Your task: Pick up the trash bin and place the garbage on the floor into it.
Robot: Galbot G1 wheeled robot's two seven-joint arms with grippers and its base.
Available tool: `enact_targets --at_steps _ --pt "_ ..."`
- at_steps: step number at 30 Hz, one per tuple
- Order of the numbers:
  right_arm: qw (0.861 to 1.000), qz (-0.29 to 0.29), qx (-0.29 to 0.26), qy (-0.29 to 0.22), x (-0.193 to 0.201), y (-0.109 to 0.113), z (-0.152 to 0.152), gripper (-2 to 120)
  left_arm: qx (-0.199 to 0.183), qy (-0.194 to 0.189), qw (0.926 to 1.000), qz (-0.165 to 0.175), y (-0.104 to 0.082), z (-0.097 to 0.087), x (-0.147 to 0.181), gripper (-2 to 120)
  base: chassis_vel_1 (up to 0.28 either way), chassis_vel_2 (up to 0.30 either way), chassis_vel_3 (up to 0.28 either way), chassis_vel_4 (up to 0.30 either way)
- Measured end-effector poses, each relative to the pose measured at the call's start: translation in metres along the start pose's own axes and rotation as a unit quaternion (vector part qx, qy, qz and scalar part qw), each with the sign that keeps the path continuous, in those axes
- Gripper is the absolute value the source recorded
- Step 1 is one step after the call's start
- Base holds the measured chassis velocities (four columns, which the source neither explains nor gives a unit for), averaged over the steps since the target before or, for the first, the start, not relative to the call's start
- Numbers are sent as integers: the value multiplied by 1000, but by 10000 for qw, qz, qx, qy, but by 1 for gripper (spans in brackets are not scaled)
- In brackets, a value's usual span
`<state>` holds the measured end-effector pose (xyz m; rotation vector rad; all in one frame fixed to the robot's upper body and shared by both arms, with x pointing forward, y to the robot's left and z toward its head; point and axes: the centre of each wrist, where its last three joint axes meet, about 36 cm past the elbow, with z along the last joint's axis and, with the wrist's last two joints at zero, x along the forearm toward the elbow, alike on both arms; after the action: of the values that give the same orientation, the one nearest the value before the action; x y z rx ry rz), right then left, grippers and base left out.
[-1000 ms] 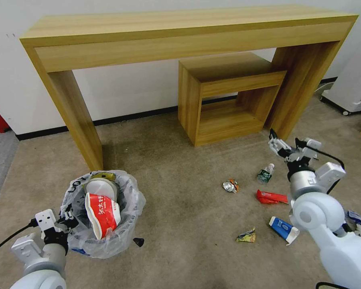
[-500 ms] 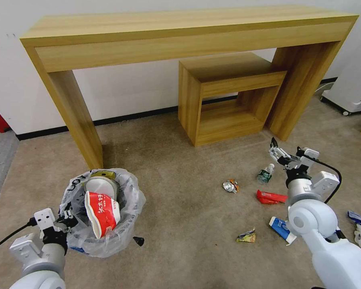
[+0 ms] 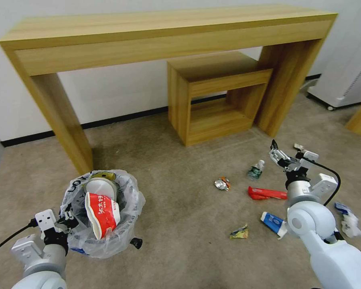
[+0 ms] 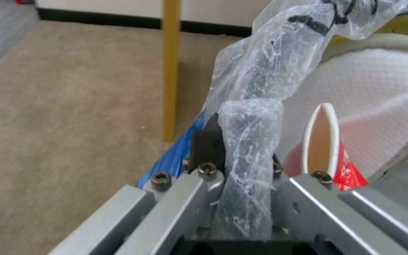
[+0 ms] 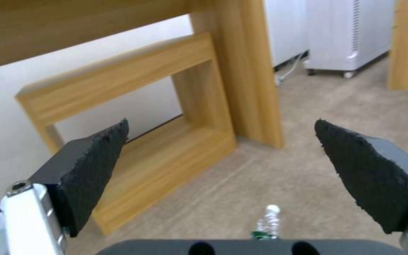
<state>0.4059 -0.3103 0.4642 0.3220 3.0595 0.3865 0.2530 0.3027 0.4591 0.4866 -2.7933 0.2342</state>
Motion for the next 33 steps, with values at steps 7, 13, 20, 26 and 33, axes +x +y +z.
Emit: enact_targets --at_steps 7,13,20,26,33 --pt "10000 -4 44 0 3 -1 4 100 5 -12 10000 -4 0 0 1 1 -67 -66 -70 -70" --pt "9999 -24 107 -37 5 -1 7 100 5 -31 10000 -4 0 -1 2 1 -74 -75 -77 -68" --pt "9999 -31 132 -60 6 -3 8 100 -1 -38 10000 -6 0 -1 4 1 -57 -59 -60 -66" --pt "9999 -40 144 -86 9 -4 9 100 -3 -50 10000 -2 -1 -2 5 1 -64 -71 -59 -68" --pt "9998 -59 131 -140 10 -3 11 100 -17 -19 10000 -34 0 -1 6 1 -7 -9 -5 -5"
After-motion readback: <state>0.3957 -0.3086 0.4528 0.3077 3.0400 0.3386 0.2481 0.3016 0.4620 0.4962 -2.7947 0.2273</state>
